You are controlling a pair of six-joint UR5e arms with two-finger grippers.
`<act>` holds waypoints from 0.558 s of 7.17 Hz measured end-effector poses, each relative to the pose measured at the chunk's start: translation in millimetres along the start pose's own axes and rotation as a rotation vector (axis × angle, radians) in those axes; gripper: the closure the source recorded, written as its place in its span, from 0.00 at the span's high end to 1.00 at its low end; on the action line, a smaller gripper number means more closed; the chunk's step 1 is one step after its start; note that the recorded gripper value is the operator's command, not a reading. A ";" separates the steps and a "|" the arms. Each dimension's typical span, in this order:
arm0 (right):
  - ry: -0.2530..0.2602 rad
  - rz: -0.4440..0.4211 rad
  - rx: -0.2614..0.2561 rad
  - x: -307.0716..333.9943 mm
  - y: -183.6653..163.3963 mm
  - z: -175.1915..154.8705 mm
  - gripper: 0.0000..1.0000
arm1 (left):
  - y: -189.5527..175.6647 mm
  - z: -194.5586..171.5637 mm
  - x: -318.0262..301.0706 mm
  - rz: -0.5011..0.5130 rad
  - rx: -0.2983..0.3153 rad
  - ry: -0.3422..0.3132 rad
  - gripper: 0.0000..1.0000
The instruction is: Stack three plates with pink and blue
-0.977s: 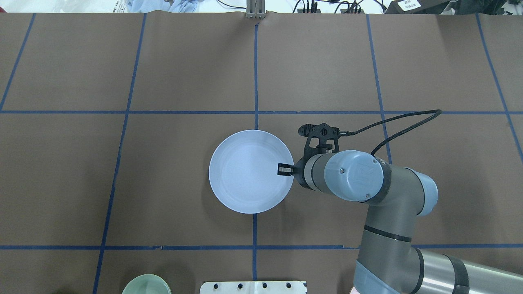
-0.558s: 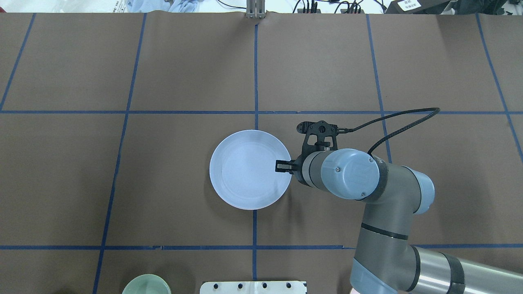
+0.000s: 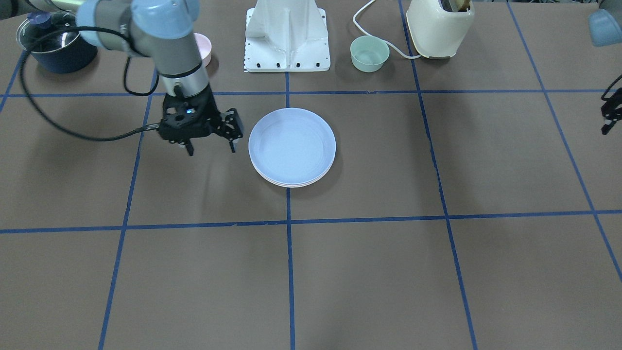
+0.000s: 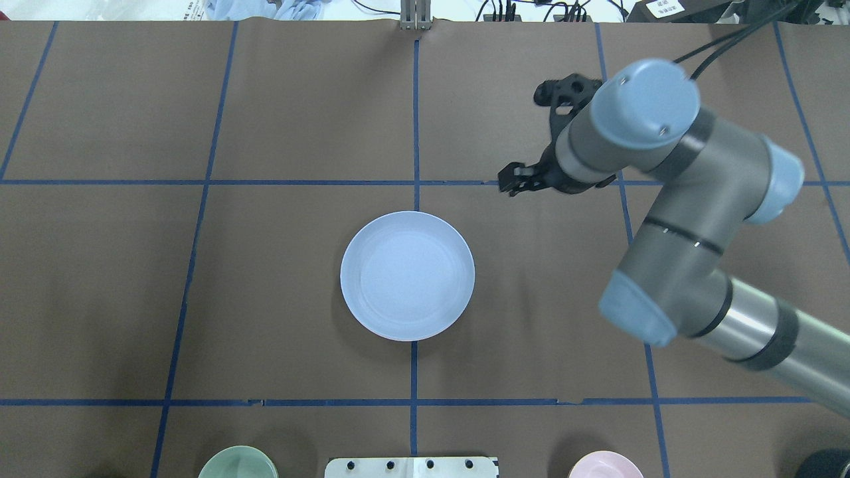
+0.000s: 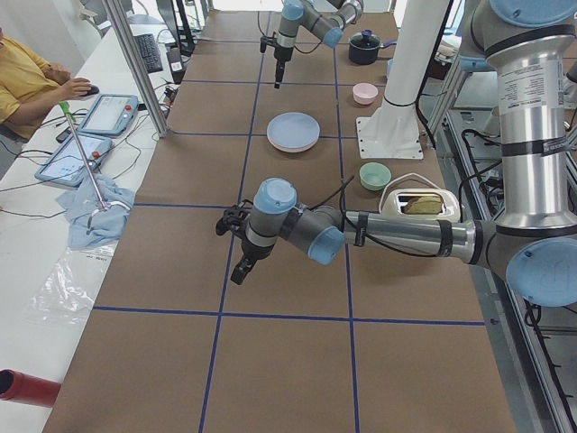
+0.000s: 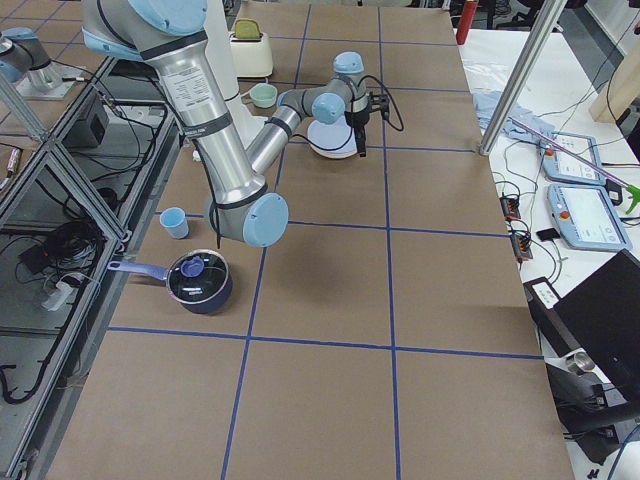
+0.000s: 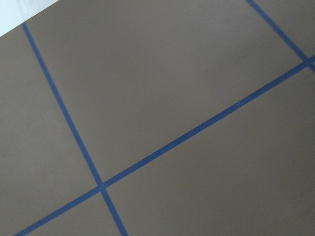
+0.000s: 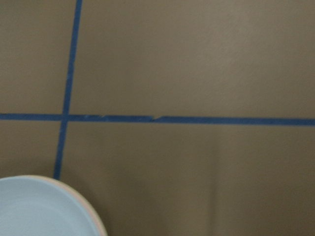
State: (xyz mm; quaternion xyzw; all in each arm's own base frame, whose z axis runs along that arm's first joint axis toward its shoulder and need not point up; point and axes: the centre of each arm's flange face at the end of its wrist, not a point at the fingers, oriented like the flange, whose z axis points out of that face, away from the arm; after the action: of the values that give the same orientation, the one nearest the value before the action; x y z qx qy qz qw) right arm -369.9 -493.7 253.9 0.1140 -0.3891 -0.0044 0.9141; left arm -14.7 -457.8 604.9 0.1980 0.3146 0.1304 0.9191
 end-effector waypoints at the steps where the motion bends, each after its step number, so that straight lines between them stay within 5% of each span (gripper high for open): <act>1: 0.022 -0.087 -0.035 70.4 -31.9 -18.7 1.00 | 15.6 1.6 -26.7 -0.013 -0.068 -0.001 1.00; 3: 0.056 -0.237 -0.109 208.2 -62.3 -46.9 1.00 | 42.4 0.8 -57.6 -0.091 -0.236 0.041 1.00; 4: 0.062 -0.265 -0.149 274.7 -56.2 -54.3 1.00 | 49.5 -0.7 -60.7 -0.140 -0.268 0.087 1.00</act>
State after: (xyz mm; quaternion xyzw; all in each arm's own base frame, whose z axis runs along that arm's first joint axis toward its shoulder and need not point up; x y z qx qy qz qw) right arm -135.1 -563.9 400.7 0.0965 -0.3406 -0.1504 0.9231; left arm -67.5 -435.8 658.5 0.0454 0.3469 0.1155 0.9297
